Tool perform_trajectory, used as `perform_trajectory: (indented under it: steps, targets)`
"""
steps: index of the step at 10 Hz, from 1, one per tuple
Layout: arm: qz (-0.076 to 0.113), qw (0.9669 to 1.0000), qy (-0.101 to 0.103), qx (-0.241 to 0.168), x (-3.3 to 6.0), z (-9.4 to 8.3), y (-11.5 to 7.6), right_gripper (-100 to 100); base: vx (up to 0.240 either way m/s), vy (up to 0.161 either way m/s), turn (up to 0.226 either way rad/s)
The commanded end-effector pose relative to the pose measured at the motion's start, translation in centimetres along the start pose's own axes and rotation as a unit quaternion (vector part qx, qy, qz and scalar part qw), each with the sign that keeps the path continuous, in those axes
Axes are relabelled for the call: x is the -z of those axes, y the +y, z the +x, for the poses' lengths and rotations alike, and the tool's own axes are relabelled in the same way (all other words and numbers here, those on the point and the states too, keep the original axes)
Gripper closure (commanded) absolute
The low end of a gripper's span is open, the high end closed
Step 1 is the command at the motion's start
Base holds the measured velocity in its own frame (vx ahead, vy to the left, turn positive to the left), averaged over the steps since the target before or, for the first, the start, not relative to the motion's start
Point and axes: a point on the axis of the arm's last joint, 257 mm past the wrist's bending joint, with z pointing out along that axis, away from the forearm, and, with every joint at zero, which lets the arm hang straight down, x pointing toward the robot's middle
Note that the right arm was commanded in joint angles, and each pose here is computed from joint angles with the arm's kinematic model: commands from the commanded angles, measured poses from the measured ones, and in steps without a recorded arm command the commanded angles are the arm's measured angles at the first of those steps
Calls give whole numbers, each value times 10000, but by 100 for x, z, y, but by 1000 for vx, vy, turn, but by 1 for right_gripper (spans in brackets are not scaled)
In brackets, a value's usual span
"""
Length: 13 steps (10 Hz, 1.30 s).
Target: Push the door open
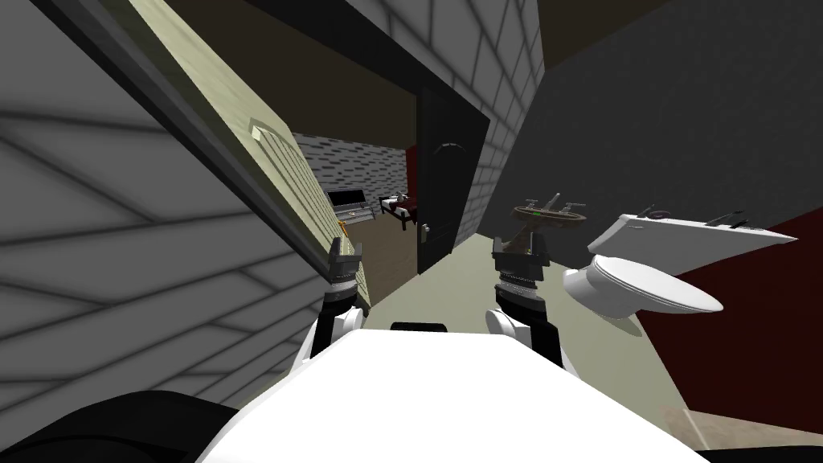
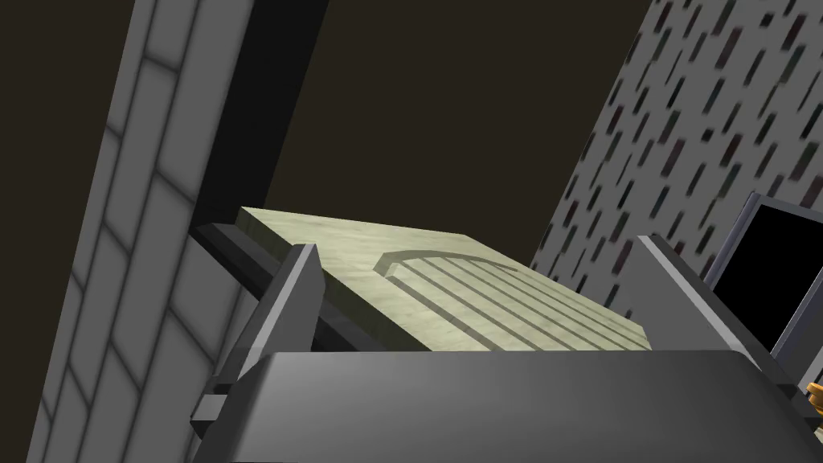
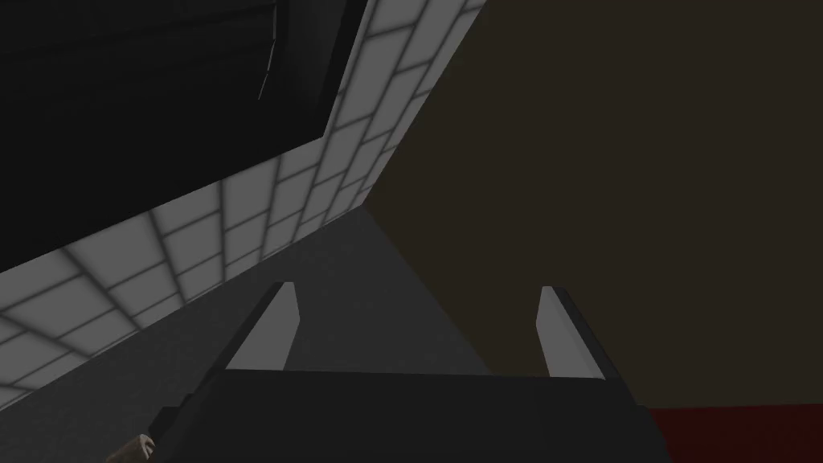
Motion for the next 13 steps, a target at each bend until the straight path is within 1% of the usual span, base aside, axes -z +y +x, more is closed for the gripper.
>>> perform_trajectory:
  steps: [1,2,4,6,8,9,11,12,13]
  targets:
    - [115,9999,32,-62,2,30,-179,-100,120,-40,26]
    - [115,9999,32,-62,2,30,-179,-100,34,-65,46]
    - [236,9996,65,-122,7,64,-360,-100,2,-68,24]
    - [414,9989,111,-198,20,116,-616,-100,31,-85,43]
    - [573,9978,185,-289,15,204,-871,-100,68,-93,58]
    - [650,9973,169,-283,48,189,-939,-100,51,-64,18]
    - [767,9959,275,-382,17,315,-1164,-100,42,-68,46]
    - [917,9948,247,-369,87,289,-1292,-100,42,-56,30]
    - [949,9941,314,-421,56,367,-1383,-100,45,-58,40]
